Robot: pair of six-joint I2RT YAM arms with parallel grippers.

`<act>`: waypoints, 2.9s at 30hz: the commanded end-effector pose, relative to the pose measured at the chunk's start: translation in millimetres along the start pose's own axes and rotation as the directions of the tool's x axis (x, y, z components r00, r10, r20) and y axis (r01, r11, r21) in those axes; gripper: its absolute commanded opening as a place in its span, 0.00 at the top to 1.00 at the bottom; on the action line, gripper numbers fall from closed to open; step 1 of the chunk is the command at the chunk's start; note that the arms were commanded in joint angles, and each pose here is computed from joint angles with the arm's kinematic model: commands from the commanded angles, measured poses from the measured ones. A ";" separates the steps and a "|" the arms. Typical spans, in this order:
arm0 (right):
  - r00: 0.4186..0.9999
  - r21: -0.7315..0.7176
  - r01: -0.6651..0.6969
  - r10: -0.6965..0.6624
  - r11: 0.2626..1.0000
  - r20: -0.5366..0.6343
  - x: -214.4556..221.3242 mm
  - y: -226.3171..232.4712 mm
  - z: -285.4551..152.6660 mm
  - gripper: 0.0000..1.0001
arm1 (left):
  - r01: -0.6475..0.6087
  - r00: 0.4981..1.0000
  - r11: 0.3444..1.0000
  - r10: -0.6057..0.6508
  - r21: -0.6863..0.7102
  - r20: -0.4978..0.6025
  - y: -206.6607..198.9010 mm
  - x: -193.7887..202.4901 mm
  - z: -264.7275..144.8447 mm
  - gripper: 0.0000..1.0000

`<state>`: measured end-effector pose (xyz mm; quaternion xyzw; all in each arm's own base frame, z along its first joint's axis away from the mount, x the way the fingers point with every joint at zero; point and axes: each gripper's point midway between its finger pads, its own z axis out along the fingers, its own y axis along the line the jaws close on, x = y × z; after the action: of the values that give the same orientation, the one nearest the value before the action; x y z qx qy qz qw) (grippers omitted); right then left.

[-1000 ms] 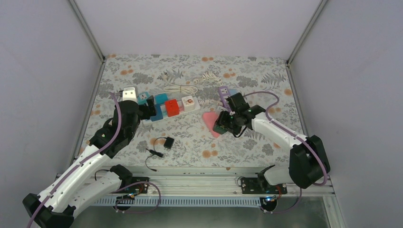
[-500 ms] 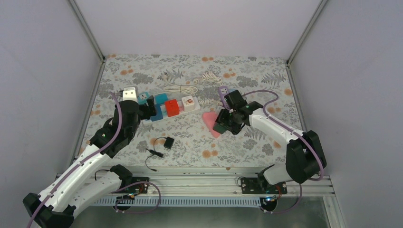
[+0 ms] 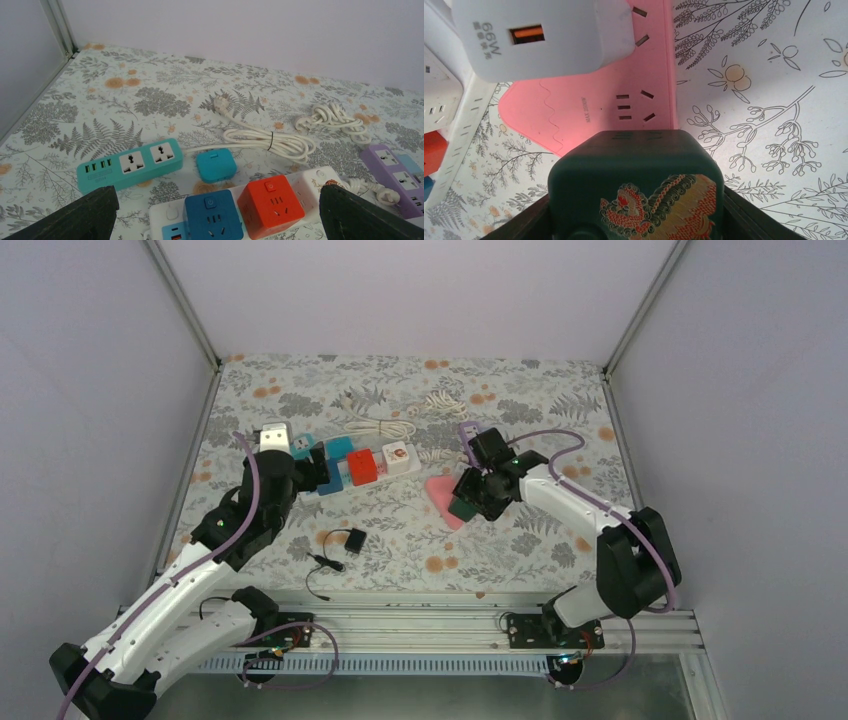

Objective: Insert the plug

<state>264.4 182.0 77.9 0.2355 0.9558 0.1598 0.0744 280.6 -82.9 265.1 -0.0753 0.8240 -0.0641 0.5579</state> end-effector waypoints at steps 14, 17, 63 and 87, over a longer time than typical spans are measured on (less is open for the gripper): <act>0.995 0.438 0.028 -0.069 0.898 0.076 19.9 -58.4 18.1 0.96 | 0.000 1.000 1.000 0.000 -0.017 0.004 0.3 -3.3 2.8 0.00; 0.992 0.486 0.039 -0.092 0.873 0.086 25.7 -60.9 21.1 0.96 | -0.001 1.000 1.000 0.001 -0.018 0.000 -0.2 -2.5 3.8 0.00; 0.935 0.415 0.142 -0.260 0.898 0.241 44.4 -63.4 69.8 0.97 | -0.022 0.999 0.999 0.021 -0.040 -0.029 -0.9 0.6 9.7 0.00; 0.903 0.340 0.268 -0.358 0.901 0.237 15.0 -41.9 24.1 0.48 | -0.039 0.998 0.998 0.037 -0.055 -0.042 -2.6 0.5 15.2 0.00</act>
<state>271.5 177.8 72.8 0.1866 0.9370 0.0086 0.2953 292.4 -88.6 247.9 -0.0663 0.8449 -0.0360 0.5296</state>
